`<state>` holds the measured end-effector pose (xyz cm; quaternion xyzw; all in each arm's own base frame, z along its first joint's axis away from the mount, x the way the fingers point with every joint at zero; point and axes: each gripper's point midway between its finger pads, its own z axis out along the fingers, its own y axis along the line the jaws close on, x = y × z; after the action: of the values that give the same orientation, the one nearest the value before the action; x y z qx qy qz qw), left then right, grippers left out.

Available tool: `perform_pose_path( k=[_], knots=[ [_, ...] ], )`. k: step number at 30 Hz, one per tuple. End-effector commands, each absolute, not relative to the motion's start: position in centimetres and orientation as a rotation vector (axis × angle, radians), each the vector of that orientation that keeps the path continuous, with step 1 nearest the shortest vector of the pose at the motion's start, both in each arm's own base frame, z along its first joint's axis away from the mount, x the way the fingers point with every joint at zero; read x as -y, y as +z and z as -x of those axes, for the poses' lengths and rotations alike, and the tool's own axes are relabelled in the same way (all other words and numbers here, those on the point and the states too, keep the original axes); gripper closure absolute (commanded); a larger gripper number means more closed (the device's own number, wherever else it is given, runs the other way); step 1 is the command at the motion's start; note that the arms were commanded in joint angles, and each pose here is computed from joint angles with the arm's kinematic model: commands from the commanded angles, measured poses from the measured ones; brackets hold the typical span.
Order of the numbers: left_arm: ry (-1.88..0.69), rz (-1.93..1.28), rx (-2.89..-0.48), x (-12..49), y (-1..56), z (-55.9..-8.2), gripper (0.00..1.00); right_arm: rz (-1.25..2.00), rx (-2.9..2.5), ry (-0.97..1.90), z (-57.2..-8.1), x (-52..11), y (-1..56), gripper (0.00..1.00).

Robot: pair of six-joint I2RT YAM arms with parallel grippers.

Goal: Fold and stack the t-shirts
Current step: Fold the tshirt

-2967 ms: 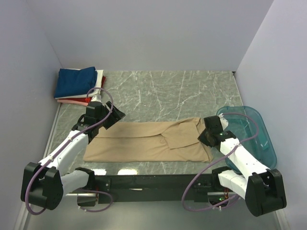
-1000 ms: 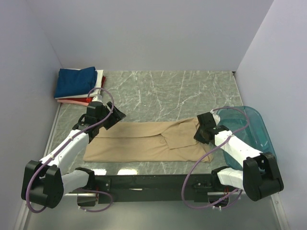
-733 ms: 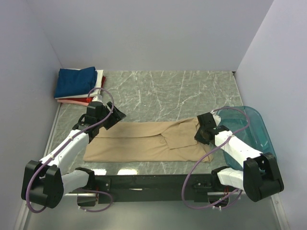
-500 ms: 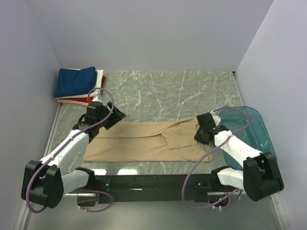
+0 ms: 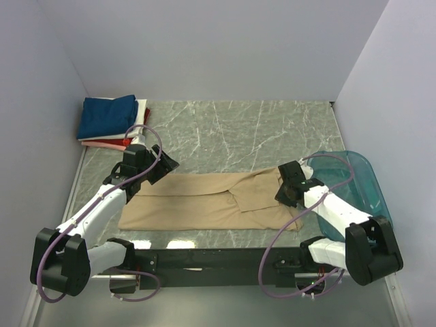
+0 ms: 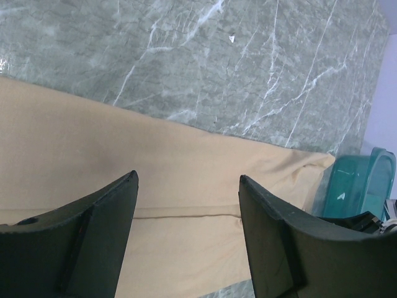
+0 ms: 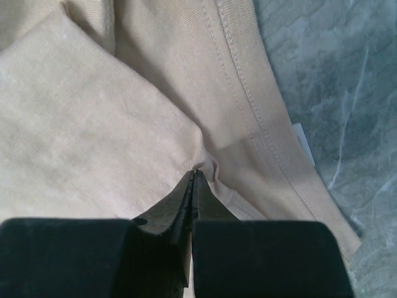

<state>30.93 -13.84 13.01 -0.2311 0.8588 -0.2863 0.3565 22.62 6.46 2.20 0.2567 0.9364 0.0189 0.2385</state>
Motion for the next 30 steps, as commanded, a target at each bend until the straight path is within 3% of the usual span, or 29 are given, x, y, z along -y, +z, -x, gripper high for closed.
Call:
perform_pose_path(
  k=[1,30],
  knots=[
    [-0.777,0.552,-2.172,14.4,14.3,-31.4,0.29,-0.717,-2.51,0.05,-22.9,-6.2,3.8,1.0],
    [-0.774,0.568,-2.177,14.2,14.1,-30.9,0.29,-0.678,-2.387,0.388,-18.8,-9.4,11.8,1.0]
  ],
)
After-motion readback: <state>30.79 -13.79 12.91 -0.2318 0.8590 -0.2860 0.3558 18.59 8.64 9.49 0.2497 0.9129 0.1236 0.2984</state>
